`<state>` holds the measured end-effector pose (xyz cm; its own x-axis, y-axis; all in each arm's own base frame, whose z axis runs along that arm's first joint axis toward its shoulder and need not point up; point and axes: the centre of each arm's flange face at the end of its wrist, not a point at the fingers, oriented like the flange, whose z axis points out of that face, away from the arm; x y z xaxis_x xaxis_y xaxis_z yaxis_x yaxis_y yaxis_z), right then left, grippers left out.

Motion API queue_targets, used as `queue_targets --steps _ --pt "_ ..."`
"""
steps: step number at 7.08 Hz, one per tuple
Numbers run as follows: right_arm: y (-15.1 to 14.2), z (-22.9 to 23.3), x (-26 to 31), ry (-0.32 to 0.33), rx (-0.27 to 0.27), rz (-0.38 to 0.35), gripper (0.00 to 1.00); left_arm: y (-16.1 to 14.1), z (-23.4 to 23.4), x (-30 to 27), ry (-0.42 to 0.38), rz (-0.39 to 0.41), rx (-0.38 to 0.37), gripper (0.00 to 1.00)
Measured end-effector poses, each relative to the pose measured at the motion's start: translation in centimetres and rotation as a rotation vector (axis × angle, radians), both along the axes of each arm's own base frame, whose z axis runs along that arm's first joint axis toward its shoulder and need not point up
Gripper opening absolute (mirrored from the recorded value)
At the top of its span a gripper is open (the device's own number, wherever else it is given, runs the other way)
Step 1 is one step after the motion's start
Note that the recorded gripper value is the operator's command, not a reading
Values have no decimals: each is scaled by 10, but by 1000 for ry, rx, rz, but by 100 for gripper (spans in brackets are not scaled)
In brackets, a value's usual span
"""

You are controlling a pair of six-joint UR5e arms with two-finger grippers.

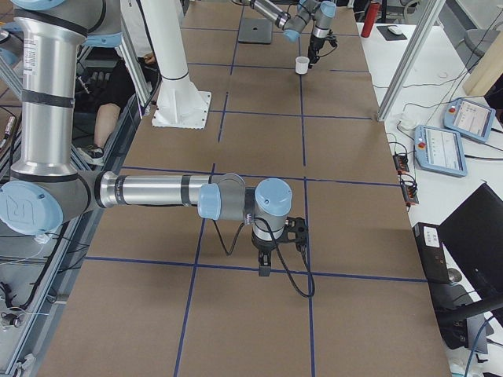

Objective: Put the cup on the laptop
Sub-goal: 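Lift the white cup with the left gripper and carry it toward the laptop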

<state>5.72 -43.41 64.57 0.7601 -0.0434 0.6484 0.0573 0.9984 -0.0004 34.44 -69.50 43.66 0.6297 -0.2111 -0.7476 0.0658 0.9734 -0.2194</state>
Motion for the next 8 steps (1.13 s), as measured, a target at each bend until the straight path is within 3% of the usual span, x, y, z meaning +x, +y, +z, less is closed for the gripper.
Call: queue_targets --steps 2,4,5,8 --pt "0 0 0 0 0 0 100 6 0 -62 -23 21 46 0" --pt "0 0 0 0 0 0 100 43 1 -147 -59 89 120 0" --pt "0 0 0 0 0 0 100 73 15 -182 -66 124 159 0" --pt "0 0 0 1 0 0 100 205 113 -256 -124 215 213 0"
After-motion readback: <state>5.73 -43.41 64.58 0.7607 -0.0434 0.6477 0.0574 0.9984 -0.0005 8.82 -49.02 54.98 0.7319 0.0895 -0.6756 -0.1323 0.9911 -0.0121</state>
